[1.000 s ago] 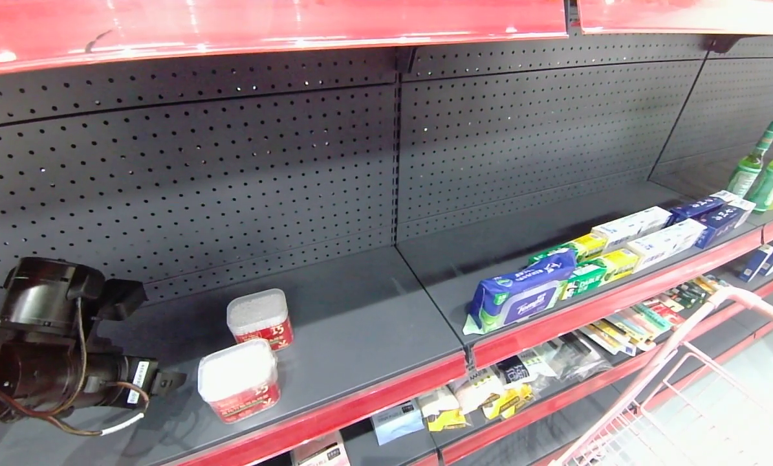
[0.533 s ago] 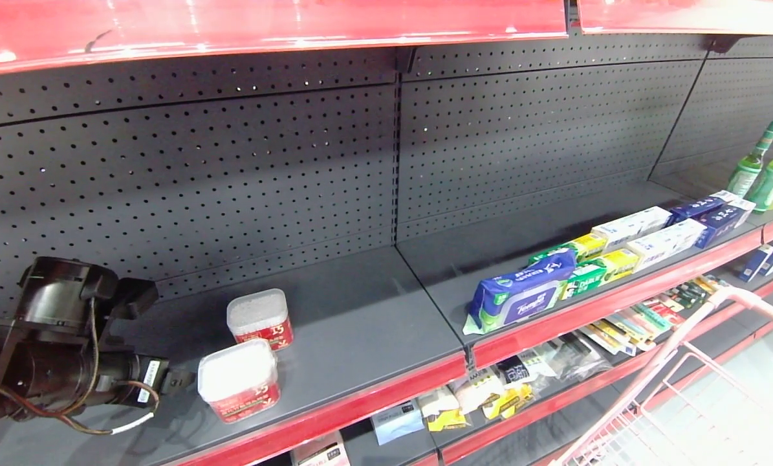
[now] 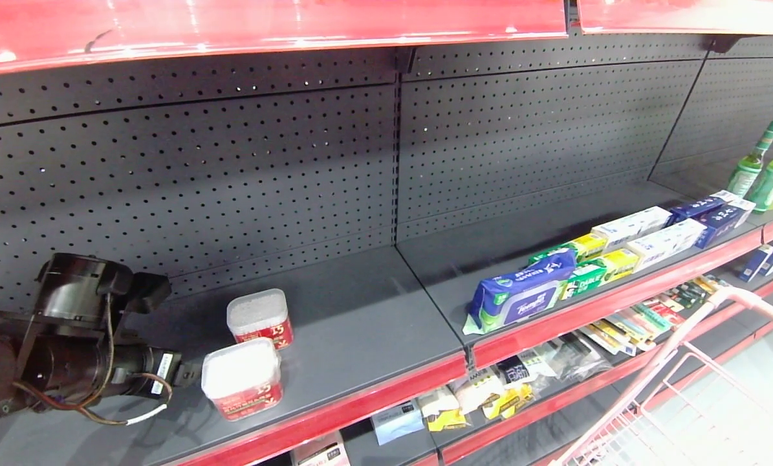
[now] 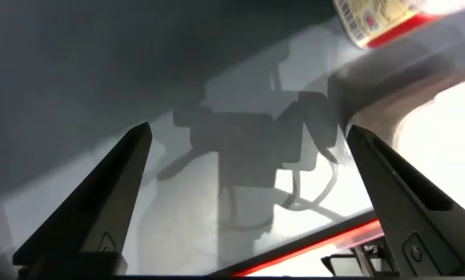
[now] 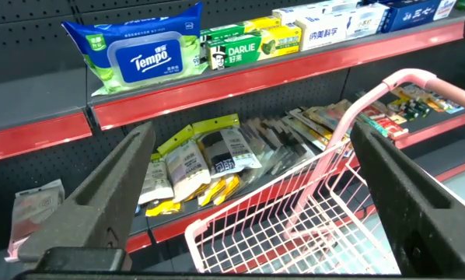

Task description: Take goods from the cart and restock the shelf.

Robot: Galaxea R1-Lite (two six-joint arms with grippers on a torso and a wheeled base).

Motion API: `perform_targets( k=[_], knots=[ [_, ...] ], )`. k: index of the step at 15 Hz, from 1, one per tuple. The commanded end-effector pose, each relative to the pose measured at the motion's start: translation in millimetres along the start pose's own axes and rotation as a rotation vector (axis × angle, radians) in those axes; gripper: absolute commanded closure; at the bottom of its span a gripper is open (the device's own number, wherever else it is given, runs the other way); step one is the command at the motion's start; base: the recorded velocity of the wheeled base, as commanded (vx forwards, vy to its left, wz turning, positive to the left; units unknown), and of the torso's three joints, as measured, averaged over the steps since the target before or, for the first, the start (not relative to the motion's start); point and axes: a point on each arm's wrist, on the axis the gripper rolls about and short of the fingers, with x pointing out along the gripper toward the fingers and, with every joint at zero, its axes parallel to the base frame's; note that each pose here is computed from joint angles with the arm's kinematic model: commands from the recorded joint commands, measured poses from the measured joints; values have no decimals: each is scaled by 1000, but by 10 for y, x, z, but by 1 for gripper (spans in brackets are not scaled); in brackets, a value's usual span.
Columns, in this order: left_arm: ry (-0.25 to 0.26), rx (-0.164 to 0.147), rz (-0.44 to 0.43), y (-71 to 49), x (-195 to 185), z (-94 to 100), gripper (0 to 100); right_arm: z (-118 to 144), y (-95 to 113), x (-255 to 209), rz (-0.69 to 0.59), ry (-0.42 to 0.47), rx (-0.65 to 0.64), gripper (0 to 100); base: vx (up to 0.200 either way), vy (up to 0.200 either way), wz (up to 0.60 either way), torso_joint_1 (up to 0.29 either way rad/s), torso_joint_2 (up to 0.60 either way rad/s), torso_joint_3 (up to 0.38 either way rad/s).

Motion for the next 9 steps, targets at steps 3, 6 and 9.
perform_targets(
  k=[3,6,9],
  knots=[
    [-5,2,-1,-9,44,52,0,0,0,1,0,1,0,0,0,0,0,0,0,0],
    [-8,12,-1,-35,42,65,0,0,0,1,0,1,0,0,0,0,0,0,0,0],
    [-8,13,0,-39,44,69,0,0,0,1,0,1,0,0,0,0,0,0,0,0]
  ],
)
